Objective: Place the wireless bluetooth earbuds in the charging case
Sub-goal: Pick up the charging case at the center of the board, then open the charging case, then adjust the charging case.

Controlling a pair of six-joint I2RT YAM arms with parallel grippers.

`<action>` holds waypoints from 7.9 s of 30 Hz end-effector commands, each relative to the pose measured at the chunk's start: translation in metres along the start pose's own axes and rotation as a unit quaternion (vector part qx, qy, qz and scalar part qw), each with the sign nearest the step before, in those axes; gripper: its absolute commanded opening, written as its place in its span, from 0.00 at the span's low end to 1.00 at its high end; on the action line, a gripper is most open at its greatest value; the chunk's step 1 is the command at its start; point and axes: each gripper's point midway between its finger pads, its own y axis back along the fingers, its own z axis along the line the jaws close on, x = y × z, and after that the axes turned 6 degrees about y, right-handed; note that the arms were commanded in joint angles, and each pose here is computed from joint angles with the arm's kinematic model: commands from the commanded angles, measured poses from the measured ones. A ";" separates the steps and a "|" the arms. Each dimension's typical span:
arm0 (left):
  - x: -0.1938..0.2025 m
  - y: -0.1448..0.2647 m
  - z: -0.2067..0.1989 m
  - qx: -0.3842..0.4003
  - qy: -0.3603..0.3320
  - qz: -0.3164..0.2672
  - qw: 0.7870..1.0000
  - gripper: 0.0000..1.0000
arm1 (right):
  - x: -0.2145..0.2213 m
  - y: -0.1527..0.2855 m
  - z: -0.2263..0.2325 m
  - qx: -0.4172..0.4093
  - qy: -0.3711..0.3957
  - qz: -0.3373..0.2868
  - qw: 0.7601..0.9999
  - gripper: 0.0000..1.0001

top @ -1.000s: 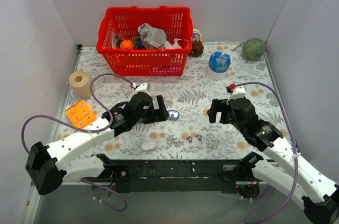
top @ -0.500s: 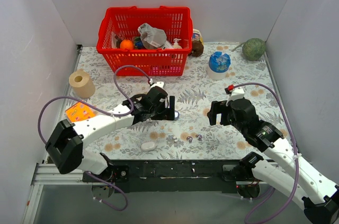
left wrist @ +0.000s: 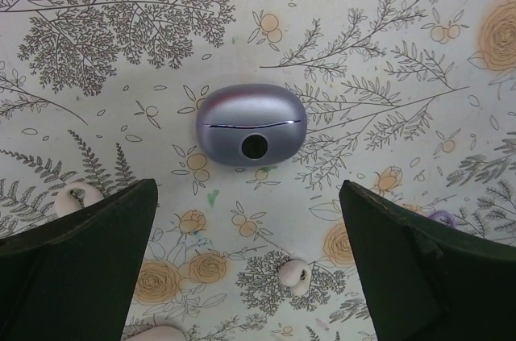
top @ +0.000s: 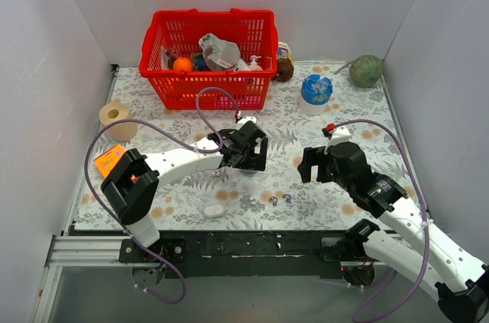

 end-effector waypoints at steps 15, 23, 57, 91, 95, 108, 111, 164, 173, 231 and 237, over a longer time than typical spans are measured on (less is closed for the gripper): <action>0.005 -0.045 0.003 -0.060 -0.021 0.009 0.998 0.98 | -0.019 0.015 0.006 -0.017 -0.009 -0.025 0.999 0.98; 0.012 -0.055 -0.001 -0.061 -0.007 0.016 0.998 0.98 | -0.014 0.012 0.005 -0.016 -0.010 -0.022 1.000 0.98; -0.057 0.053 -0.019 0.126 -0.020 -0.201 0.971 0.00 | -0.060 0.028 0.020 -0.049 0.001 -0.075 0.996 0.96; -0.011 0.149 -0.031 0.375 -0.231 -0.384 0.812 0.00 | -0.099 0.007 0.180 -0.269 0.032 0.053 0.961 0.98; -0.010 0.152 -0.032 0.379 -0.236 -0.384 0.808 0.00 | -0.086 -0.004 0.179 -0.251 0.039 0.076 0.964 0.95; -0.011 0.156 -0.033 0.381 -0.246 -0.391 0.801 0.00 | -0.067 -0.012 0.167 -0.221 0.051 0.103 0.969 0.86; -0.012 0.158 -0.033 0.381 -0.245 -0.393 0.800 0.00 | -0.064 -0.013 0.164 -0.216 0.051 0.102 0.970 0.86; -0.016 0.168 -0.029 0.374 -0.237 -0.408 0.798 0.00 | -0.086 -0.005 0.182 -0.288 0.007 0.067 0.955 0.56; -0.016 0.169 -0.030 0.376 -0.236 -0.410 0.797 0.00 | -0.081 -0.007 0.182 -0.290 0.008 0.074 0.954 0.40; -0.019 0.192 -0.018 0.392 -0.194 -0.454 0.776 0.00 | -0.102 0.019 0.205 -0.412 -0.109 0.060 0.903 0.39; -0.020 0.192 -0.019 0.393 -0.195 -0.457 0.774 0.00 | -0.098 0.016 0.206 -0.412 -0.110 0.070 0.902 0.36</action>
